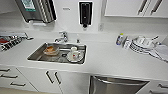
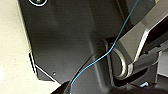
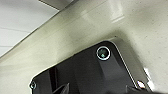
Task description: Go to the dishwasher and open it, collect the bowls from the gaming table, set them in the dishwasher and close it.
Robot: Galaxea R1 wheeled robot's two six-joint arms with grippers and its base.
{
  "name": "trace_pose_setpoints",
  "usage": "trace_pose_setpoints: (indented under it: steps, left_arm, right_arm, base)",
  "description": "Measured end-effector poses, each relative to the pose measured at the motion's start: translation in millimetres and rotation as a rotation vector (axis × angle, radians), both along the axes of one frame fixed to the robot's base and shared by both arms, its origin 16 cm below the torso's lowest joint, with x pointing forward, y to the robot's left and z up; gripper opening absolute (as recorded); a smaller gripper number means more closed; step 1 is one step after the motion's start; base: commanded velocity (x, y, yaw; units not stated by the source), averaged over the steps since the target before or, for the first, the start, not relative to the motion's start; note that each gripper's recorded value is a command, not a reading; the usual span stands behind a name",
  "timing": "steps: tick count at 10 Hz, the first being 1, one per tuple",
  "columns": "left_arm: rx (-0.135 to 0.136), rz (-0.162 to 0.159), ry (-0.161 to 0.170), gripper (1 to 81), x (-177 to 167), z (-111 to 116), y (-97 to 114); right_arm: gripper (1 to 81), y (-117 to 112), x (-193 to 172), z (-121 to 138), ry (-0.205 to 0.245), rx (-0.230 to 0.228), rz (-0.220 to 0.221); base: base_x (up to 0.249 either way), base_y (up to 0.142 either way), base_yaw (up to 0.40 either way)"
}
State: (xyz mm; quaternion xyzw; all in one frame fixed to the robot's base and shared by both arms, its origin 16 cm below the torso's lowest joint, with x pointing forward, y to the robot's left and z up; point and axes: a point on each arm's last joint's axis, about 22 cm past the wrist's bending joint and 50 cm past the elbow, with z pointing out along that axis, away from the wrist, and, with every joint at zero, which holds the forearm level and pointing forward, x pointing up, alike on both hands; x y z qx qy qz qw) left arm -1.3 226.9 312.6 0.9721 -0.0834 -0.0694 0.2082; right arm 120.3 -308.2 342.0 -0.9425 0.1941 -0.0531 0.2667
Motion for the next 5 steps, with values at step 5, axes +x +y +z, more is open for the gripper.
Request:
trace_pose_setpoints:
  steps: [5]
  left_arm:
    - [0.095,0.060,0.022,81.1,0,-11,17]
  right_arm:
    - [81.1,67,-109,-14,0.102,-0.010,0.213]
  base:
    - [0.000,0.000,0.000]
